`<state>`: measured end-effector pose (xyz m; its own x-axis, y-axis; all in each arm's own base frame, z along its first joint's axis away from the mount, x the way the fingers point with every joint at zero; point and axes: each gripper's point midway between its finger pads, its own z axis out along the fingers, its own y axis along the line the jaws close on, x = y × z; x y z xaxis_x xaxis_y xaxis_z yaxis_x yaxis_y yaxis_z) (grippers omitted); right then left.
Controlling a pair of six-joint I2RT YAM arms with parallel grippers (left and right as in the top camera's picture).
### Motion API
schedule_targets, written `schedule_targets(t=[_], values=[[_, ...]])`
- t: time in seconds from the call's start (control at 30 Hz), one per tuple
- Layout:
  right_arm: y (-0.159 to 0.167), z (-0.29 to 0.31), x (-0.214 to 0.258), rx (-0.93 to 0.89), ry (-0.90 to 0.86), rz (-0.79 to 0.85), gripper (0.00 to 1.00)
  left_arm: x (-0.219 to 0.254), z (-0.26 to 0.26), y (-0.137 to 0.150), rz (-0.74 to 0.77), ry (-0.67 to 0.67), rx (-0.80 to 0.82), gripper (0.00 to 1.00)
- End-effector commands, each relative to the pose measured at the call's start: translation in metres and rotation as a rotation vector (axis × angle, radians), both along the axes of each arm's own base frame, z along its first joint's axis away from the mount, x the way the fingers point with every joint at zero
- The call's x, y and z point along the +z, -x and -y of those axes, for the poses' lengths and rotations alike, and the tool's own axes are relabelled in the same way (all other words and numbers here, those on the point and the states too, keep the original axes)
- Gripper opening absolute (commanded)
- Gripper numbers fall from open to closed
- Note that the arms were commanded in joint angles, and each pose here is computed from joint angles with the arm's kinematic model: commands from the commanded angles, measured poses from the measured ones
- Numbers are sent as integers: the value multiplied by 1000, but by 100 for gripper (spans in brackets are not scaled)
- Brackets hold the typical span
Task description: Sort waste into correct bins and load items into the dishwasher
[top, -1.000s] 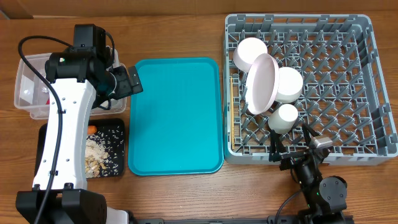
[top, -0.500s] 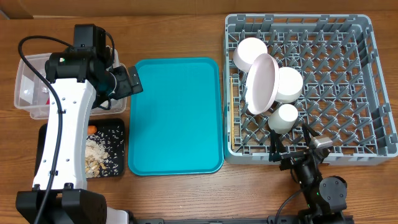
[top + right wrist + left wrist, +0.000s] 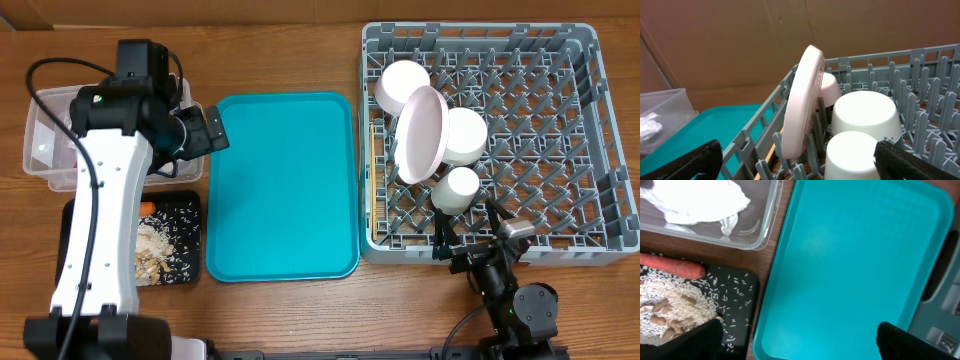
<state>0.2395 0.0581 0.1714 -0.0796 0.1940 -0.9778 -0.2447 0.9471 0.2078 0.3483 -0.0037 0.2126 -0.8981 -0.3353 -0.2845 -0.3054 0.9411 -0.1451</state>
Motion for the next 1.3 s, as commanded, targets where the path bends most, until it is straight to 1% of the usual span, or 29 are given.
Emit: schedule_targets(t=[0.0, 0.17, 0.33, 0.43, 0.5, 0.63, 0.8, 0.93, 1.07, 1.2, 1.27], values=[[0, 0, -1, 3, 1, 9, 100, 44, 2, 16, 140, -12, -18, 100], [0, 0, -1, 3, 1, 9, 100, 89, 2, 40, 288, -14, -18, 100], [0, 0, -1, 3, 1, 9, 100, 123, 2, 66, 412, -15, -17, 100], [0, 0, -1, 3, 1, 9, 100, 134, 2, 80, 460, -16, -17, 100], [0, 0, -1, 3, 1, 9, 100, 133, 2, 90, 470, -16, -16, 100], [0, 0, -1, 3, 1, 9, 100, 108, 2, 113, 440, -17, -13, 100], [0, 0, -1, 3, 1, 9, 100, 53, -1, 143, 360, -29, -6, 100], [0, 0, -1, 3, 1, 9, 100, 12, -1, 158, 309, -29, -7, 100], [0, 0, -1, 3, 1, 9, 100, -20, -1, 153, 343, -28, -6, 100], [0, 0, -1, 3, 1, 9, 100, -43, 2, 134, 448, -15, -13, 100], [0, 0, -1, 3, 1, 9, 100, -48, 6, 122, 525, 5, -27, 100]])
